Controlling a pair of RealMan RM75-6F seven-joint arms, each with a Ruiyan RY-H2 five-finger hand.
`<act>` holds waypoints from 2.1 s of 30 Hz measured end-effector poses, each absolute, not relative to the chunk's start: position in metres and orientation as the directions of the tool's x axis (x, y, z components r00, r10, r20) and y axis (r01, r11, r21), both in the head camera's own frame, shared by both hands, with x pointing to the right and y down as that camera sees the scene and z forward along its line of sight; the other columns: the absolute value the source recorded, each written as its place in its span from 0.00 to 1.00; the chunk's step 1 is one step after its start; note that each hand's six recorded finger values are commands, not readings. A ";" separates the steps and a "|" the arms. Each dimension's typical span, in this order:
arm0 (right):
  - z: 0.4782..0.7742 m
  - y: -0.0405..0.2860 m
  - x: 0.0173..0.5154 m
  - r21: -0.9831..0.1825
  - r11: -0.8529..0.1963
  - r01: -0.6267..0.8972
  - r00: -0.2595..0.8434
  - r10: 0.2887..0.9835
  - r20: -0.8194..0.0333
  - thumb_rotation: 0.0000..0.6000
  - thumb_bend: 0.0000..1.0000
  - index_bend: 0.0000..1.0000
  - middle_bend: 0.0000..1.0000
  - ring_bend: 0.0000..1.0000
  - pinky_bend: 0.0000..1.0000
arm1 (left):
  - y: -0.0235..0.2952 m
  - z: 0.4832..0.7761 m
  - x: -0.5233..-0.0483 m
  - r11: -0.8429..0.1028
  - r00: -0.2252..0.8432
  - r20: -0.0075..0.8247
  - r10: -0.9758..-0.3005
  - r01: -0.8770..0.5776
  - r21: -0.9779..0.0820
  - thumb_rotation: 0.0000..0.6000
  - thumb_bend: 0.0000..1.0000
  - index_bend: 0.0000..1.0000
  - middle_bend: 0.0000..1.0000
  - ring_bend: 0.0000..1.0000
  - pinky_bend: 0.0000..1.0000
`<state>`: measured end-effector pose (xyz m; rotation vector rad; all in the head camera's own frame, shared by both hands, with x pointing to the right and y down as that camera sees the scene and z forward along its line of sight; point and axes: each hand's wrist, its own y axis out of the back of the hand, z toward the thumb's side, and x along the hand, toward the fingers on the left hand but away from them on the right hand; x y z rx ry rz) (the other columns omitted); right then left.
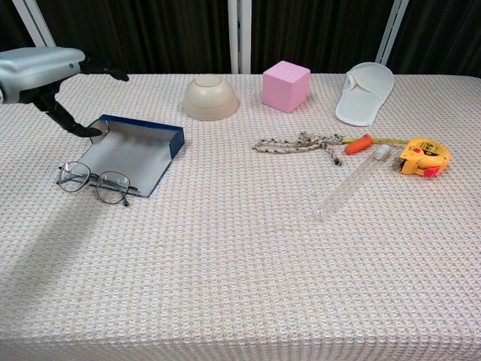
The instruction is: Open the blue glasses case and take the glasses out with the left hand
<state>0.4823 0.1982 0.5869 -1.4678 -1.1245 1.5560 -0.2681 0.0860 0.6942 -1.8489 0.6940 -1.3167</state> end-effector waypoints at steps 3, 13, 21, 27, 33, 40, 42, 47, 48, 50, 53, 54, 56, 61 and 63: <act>0.583 0.197 0.482 -0.932 -0.355 0.072 -0.102 0.927 -0.361 1.00 0.43 0.00 0.00 0.00 0.00 | 0.105 0.688 -0.280 -0.589 0.317 0.569 -0.759 0.040 -0.807 1.00 0.24 0.22 0.12 0.00 0.12; 0.569 0.192 0.481 -0.948 -0.310 0.076 -0.102 0.943 -0.317 1.00 0.43 0.00 0.00 0.00 0.00 | 0.141 0.706 -0.295 -0.612 0.330 0.601 -0.728 0.083 -0.787 1.00 0.28 0.26 0.12 0.00 0.12; 0.573 0.193 0.480 -0.944 -0.322 0.072 -0.105 0.939 -0.329 1.00 0.43 0.00 0.00 0.00 0.00 | 0.153 0.726 -0.294 -0.654 0.332 0.638 -0.695 0.079 -0.753 1.00 0.28 0.29 0.12 0.00 0.12; 0.574 0.194 0.482 -0.942 -0.327 0.071 -0.107 0.937 -0.334 1.00 0.43 0.00 0.00 0.00 0.00 | 0.152 0.730 -0.289 -0.651 0.349 0.625 -0.699 0.051 -0.757 1.00 0.31 0.33 0.14 0.00 0.12; 0.574 0.194 0.483 -0.941 -0.331 0.073 -0.108 0.935 -0.337 1.00 0.43 0.00 0.00 0.00 0.00 | 0.152 0.738 -0.286 -0.654 0.355 0.629 -0.692 0.062 -0.754 1.00 0.33 0.39 0.14 0.00 0.12; 0.576 0.194 0.483 -0.937 -0.341 0.072 -0.109 0.931 -0.347 1.00 0.43 0.00 0.00 0.00 0.00 | 0.151 0.743 -0.283 -0.654 0.356 0.627 -0.693 0.058 -0.755 1.00 0.34 0.43 0.15 0.00 0.12; 0.577 0.194 0.482 -0.937 -0.343 0.071 -0.108 0.931 -0.349 1.00 0.43 0.00 0.00 0.00 0.00 | 0.151 0.745 -0.283 -0.651 0.359 0.624 -0.694 0.059 -0.757 1.00 0.35 0.47 0.16 0.00 0.12; 0.577 0.195 0.482 -0.936 -0.346 0.069 -0.108 0.930 -0.351 1.00 0.43 0.00 0.00 0.00 0.00 | 0.151 0.746 -0.282 -0.651 0.361 0.623 -0.694 0.057 -0.757 1.00 0.38 0.53 0.18 0.00 0.12; 0.577 0.195 0.482 -0.936 -0.347 0.068 -0.109 0.930 -0.352 1.00 0.43 0.00 0.00 0.00 0.00 | 0.151 0.746 -0.282 -0.649 0.361 0.622 -0.695 0.056 -0.758 1.00 0.38 0.54 0.18 0.00 0.12; 0.578 0.195 0.482 -0.934 -0.351 0.067 -0.109 0.928 -0.356 1.00 0.43 0.00 0.00 0.00 0.00 | 0.151 0.747 -0.282 -0.648 0.362 0.620 -0.696 0.056 -0.760 1.00 0.38 0.56 0.19 0.00 0.12; 0.579 0.195 0.482 -0.933 -0.353 0.068 -0.111 0.927 -0.359 1.00 0.43 0.00 0.00 0.00 0.00 | 0.151 0.747 -0.282 -0.644 0.365 0.616 -0.699 0.054 -0.763 1.00 0.39 0.60 0.20 0.00 0.12; 0.579 0.195 0.482 -0.933 -0.354 0.068 -0.111 0.926 -0.360 1.00 0.43 0.00 0.00 0.00 0.00 | 0.150 0.746 -0.281 -0.642 0.367 0.612 -0.701 0.051 -0.765 1.00 0.39 0.62 0.20 0.00 0.12; 0.580 0.195 0.483 -0.932 -0.355 0.068 -0.113 0.926 -0.361 1.00 0.43 0.00 0.00 0.00 0.00 | 0.150 0.745 -0.281 -0.638 0.369 0.606 -0.705 0.044 -0.769 1.00 0.40 0.66 0.21 0.00 0.12; 0.580 0.195 0.483 -0.931 -0.359 0.068 -0.114 0.924 -0.365 1.00 0.43 0.00 0.00 0.00 0.00 | 0.151 0.745 -0.281 -0.634 0.371 0.596 -0.712 0.026 -0.773 1.00 0.42 0.72 0.23 0.00 0.12; 0.580 0.195 0.483 -0.931 -0.358 0.068 -0.114 0.924 -0.364 1.00 0.43 0.00 0.00 0.00 0.00 | 0.150 0.743 -0.281 -0.629 0.372 0.589 -0.717 0.019 -0.777 1.00 0.42 0.73 0.24 0.00 0.12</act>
